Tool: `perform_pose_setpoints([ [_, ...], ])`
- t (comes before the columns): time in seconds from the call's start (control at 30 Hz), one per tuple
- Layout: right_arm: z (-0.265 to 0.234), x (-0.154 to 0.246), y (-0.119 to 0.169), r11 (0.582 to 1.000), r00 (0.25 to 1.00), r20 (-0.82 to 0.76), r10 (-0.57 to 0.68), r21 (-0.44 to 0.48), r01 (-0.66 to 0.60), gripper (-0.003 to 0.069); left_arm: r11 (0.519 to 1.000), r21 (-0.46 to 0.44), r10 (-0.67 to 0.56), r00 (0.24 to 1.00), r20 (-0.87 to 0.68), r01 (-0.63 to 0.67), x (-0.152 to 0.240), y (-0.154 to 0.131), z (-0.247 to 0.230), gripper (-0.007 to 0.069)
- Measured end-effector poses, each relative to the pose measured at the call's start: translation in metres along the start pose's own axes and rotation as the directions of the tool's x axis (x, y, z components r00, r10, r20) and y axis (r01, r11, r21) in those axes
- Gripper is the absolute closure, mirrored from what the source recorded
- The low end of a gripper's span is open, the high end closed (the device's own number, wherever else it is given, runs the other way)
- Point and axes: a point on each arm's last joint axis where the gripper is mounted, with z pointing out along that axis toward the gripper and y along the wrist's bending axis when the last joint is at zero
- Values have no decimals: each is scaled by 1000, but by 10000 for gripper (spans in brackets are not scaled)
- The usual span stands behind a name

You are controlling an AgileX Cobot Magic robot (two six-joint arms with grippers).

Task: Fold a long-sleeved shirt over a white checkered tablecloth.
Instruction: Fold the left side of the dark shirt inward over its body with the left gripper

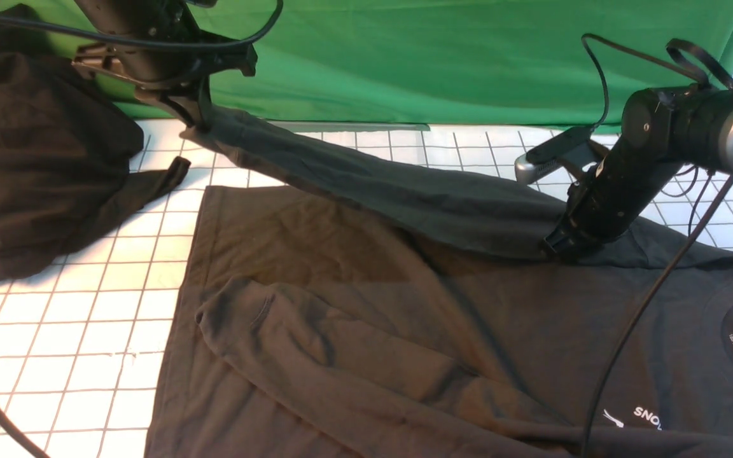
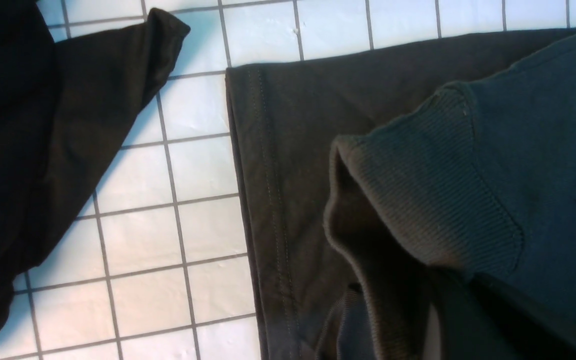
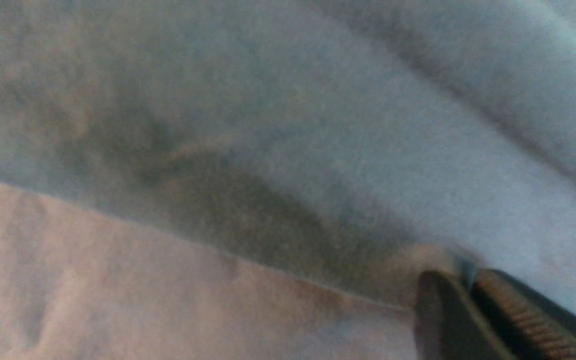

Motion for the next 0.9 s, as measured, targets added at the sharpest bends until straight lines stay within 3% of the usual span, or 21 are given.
perform_pose_setpoints([
  [0.23, -54, -3, -2, 999, 999, 40, -10, 43, 8, 654, 1000, 9, -7, 1000, 22, 7, 1, 0, -11, 613],
  [0.43, -73, 8, 2, 1000, 998, -61, -15, 19, 16, 654, 999, 41, -30, 999, 15, 29, 17, -1, -30, 613],
  [0.9, -55, 35, 4, 1000, 982, -191, -4, -21, 0, 652, 990, 21, -125, 939, -321, 139, 122, 8, 3, 613],
])
